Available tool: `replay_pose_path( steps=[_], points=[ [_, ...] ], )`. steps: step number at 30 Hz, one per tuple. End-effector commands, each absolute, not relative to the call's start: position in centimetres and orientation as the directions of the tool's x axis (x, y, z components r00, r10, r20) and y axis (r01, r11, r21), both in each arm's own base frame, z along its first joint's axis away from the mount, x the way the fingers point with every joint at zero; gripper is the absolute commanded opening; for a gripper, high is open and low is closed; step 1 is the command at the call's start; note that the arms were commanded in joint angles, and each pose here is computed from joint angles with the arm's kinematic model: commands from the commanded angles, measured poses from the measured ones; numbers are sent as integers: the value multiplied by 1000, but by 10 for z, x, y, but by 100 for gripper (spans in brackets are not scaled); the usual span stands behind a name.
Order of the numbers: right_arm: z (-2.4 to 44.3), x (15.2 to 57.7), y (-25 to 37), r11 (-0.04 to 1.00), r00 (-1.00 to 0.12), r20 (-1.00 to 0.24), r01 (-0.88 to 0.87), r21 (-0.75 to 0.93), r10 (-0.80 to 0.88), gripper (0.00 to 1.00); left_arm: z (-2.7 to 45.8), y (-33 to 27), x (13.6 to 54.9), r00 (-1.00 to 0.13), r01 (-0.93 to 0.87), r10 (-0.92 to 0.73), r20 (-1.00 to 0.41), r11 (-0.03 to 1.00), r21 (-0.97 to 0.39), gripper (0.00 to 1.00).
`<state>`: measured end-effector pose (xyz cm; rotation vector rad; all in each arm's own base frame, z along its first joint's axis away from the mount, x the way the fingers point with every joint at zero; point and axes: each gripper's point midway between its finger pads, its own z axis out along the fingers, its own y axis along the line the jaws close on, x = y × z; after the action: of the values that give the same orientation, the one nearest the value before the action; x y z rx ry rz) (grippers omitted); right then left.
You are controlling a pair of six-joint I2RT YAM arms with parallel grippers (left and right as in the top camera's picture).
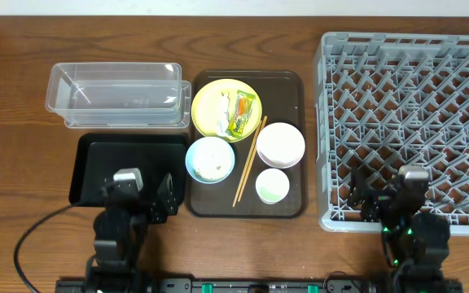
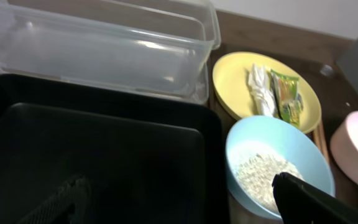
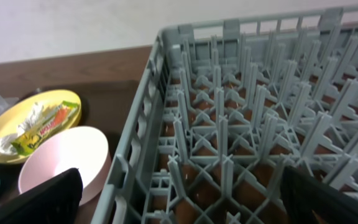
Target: Sort waste into correct bins and load items into the dishwasher rack
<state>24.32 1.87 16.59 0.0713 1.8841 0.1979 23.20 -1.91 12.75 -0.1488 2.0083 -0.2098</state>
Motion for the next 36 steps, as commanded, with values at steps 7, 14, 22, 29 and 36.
replay_pose_path(
  steps=[7,14,22,29,36],
  points=[
    [192,266,17,988,-536,-834,-1,154,129,99,157,-39,241,-692,3,-191,-697,964,-267,96],
    [183,275,20,992,-705,-705,-14,124,78,99,163,-39,241,-889,-85,-179,-422,969,-231,96],
    [185,280,22,991,-713,-697,-18,134,82,99,165,-53,267,-909,-63,-175,-377,955,-290,96],
    [185,280,22,991,-712,-698,-17,134,82,99,194,-72,324,-806,70,-134,-576,945,-318,93],
    [186,281,22,991,-710,-700,-18,134,82,99,204,-88,383,-752,114,-52,-658,972,-207,92]
  ],
)
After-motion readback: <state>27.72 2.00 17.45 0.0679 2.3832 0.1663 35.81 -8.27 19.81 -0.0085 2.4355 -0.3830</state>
